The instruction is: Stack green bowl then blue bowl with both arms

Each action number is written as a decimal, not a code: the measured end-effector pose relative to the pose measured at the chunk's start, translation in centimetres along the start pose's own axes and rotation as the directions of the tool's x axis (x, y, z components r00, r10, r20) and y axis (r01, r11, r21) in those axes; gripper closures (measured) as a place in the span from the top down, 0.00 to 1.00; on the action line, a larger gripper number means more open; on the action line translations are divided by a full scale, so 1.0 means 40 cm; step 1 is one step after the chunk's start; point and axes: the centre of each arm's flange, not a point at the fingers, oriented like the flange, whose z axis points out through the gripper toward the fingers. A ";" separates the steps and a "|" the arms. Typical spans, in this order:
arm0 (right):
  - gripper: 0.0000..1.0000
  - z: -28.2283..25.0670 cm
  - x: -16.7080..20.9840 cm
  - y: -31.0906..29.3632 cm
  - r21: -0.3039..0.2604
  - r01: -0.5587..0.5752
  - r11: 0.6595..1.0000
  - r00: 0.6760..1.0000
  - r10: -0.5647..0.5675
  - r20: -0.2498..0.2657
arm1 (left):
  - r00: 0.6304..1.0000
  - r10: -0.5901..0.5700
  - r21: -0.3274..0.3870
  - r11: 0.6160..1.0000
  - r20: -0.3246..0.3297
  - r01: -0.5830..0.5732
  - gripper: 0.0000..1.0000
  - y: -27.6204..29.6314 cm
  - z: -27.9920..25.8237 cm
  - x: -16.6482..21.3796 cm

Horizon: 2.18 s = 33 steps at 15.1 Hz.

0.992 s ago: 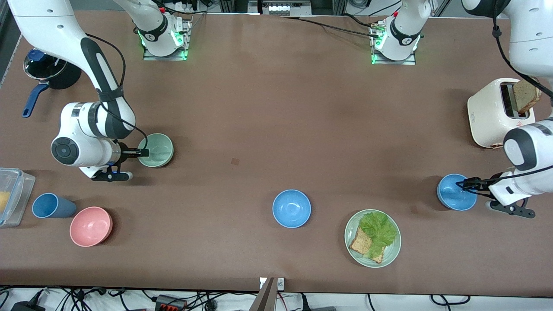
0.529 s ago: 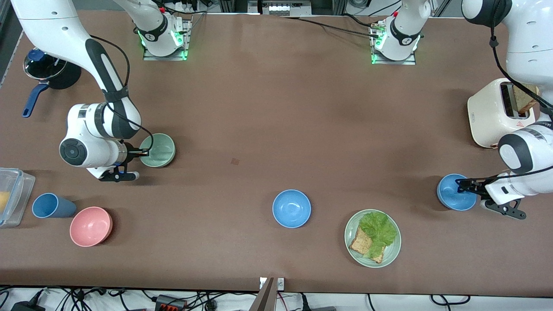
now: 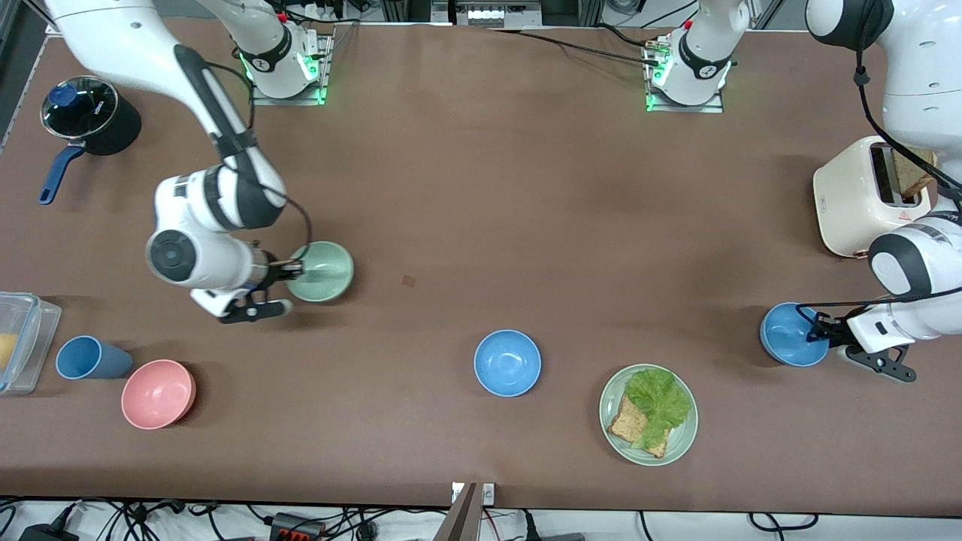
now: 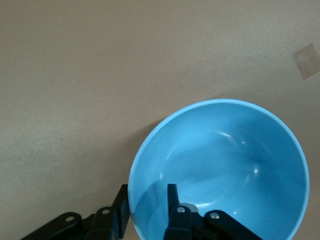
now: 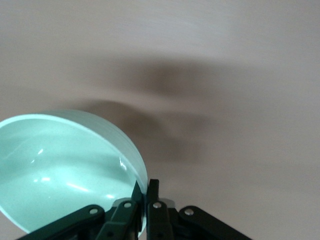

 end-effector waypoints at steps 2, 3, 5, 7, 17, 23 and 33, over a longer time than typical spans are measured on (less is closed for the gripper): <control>0.05 -0.003 -0.001 -0.157 0.004 -0.004 1.000 1.000 0.004 -0.011 | 1.000 0.005 -0.003 1.000 0.000 -0.005 0.11 0.000 0.000 0.000; 0.05 0.001 -0.006 -0.237 0.003 -0.015 1.000 1.000 0.015 -0.016 | 1.000 0.007 -0.012 1.000 0.000 -0.007 0.04 0.004 -0.005 0.004; 0.05 0.026 -0.023 -0.394 0.002 -0.059 0.998 0.998 0.059 -0.021 | 1.000 0.015 -0.039 0.999 0.015 -0.014 0.05 0.016 -0.019 0.012; 0.05 0.058 -0.041 -0.519 0.016 -0.096 0.995 0.995 0.096 -0.017 | 0.999 0.033 -0.070 0.997 0.027 -0.031 0.05 0.045 -0.062 0.033; 0.05 0.175 -0.110 -0.732 0.037 -0.137 0.990 0.989 0.134 0.057 | 0.960 -0.148 -0.150 0.971 0.236 0.187 0.05 0.504 -0.580 0.111; 0.58 0.023 -0.072 -0.726 0.060 -0.188 0.980 0.982 0.189 0.005 | 0.911 -0.298 -0.118 0.932 0.286 0.343 0.05 0.864 -0.633 0.186; 1.00 -0.519 0.029 -0.139 0.130 -0.327 0.936 0.927 0.345 -0.147 | 0.860 -0.459 -0.122 0.862 0.223 0.492 0.05 1.232 -0.387 0.188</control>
